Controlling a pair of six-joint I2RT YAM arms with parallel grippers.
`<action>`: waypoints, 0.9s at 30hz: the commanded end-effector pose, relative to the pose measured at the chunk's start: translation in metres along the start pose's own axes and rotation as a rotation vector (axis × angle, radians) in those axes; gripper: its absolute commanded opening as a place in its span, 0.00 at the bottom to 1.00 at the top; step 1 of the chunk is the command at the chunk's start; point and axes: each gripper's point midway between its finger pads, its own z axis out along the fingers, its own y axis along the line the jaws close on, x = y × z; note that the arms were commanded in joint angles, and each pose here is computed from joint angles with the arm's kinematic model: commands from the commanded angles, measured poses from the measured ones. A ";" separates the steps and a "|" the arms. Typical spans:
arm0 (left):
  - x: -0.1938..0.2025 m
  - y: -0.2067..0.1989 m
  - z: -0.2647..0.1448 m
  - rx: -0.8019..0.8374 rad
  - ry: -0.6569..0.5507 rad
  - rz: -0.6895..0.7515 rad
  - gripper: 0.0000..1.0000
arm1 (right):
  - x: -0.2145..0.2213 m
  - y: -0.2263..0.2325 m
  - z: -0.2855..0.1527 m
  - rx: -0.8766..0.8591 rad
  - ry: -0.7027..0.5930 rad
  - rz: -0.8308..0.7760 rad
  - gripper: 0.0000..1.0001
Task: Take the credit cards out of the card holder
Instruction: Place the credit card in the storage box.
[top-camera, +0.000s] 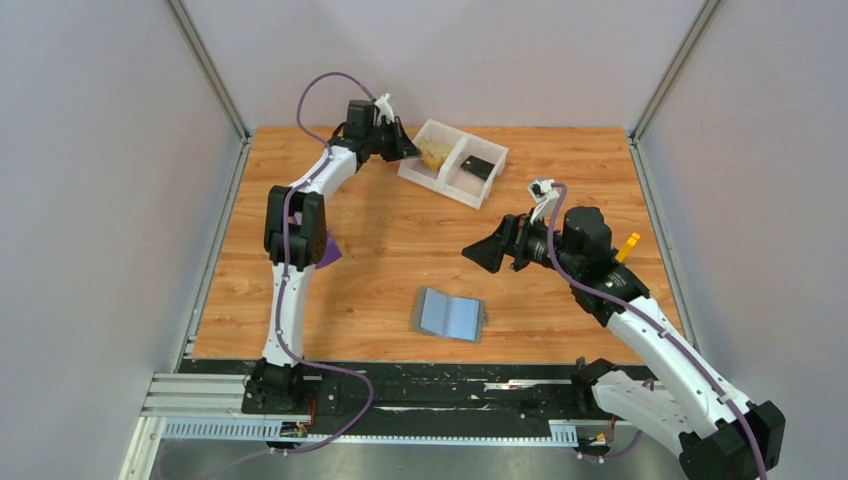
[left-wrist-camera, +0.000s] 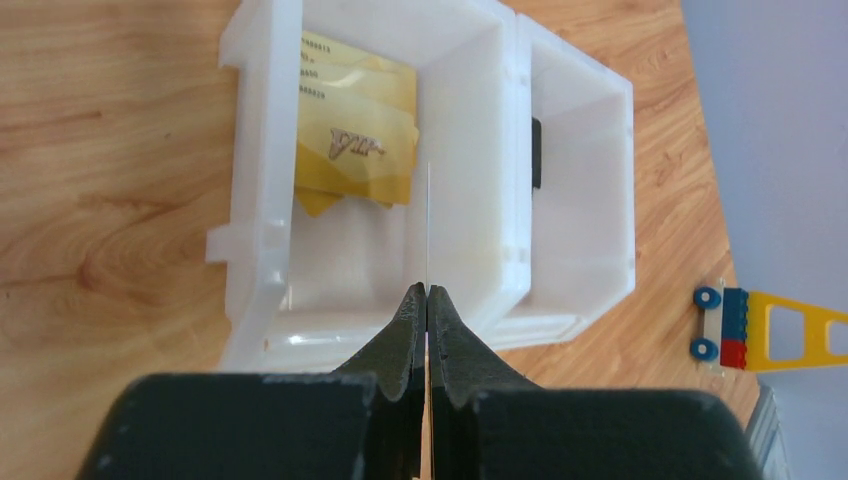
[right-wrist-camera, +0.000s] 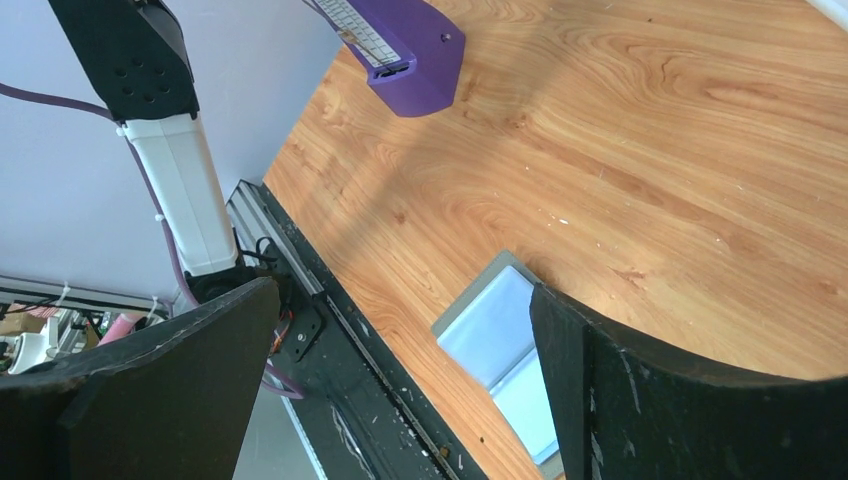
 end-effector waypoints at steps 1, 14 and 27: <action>-0.038 -0.010 0.010 0.054 -0.113 0.048 0.00 | -0.018 0.005 0.004 -0.003 -0.027 -0.032 1.00; -0.040 -0.002 0.041 0.117 -0.133 0.030 0.09 | -0.025 -0.002 0.014 0.021 -0.022 -0.059 1.00; -0.046 -0.006 0.051 0.114 -0.173 0.119 0.35 | -0.039 0.006 0.009 0.017 -0.062 -0.080 1.00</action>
